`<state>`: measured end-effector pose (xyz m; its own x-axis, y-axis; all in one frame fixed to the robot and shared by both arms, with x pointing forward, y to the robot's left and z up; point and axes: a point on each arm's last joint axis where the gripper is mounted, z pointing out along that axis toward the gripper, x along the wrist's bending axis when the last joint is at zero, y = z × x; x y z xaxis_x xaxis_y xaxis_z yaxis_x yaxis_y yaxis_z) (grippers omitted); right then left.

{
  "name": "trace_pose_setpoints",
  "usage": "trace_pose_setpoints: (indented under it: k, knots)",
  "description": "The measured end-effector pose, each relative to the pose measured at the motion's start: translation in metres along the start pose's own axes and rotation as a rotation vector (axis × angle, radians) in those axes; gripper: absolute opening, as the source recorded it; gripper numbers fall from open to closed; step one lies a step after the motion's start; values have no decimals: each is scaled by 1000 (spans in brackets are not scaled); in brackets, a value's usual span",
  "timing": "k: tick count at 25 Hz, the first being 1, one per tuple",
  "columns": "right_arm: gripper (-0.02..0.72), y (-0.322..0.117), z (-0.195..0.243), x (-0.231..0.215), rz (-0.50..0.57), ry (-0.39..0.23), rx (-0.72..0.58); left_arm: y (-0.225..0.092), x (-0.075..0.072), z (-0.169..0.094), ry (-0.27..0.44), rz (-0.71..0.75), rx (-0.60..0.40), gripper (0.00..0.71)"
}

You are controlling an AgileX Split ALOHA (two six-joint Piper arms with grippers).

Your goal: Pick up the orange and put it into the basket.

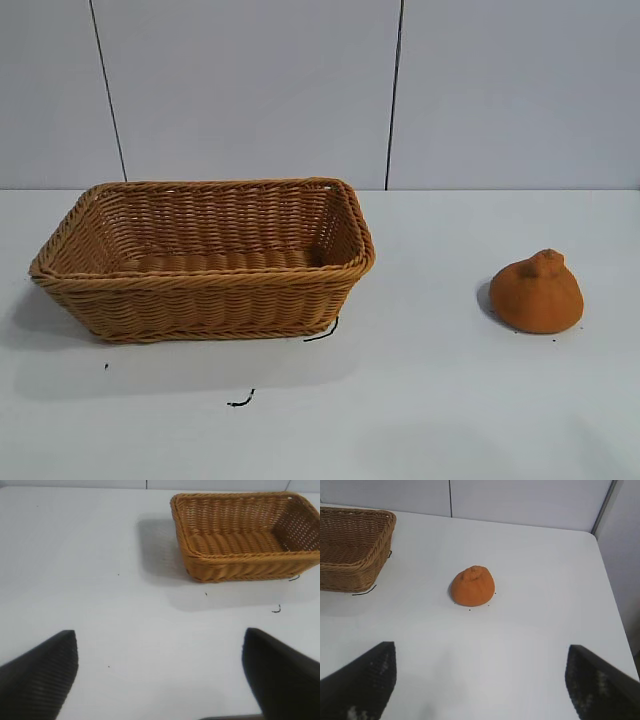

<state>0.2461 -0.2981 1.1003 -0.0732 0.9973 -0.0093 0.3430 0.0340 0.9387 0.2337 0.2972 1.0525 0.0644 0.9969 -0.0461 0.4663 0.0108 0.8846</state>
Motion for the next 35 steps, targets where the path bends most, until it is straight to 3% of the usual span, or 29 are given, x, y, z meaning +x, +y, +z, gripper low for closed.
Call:
trace_pose_setpoints:
  k: [7, 17, 24, 35]
  knots:
    - [655, 65, 68, -1, -7, -6, 251, 0, 0, 0, 0, 0, 0, 639]
    - [655, 98, 246, 2, 42, 26, 668, 0, 0, 0, 0, 0, 0, 639]
    - [655, 68, 351, 5, 73, 40, 856, 0, 0, 0, 0, 0, 0, 639]
    - [655, -26, 427, 5, 88, 27, 1086, 0, 0, 0, 0, 0, 0, 639]
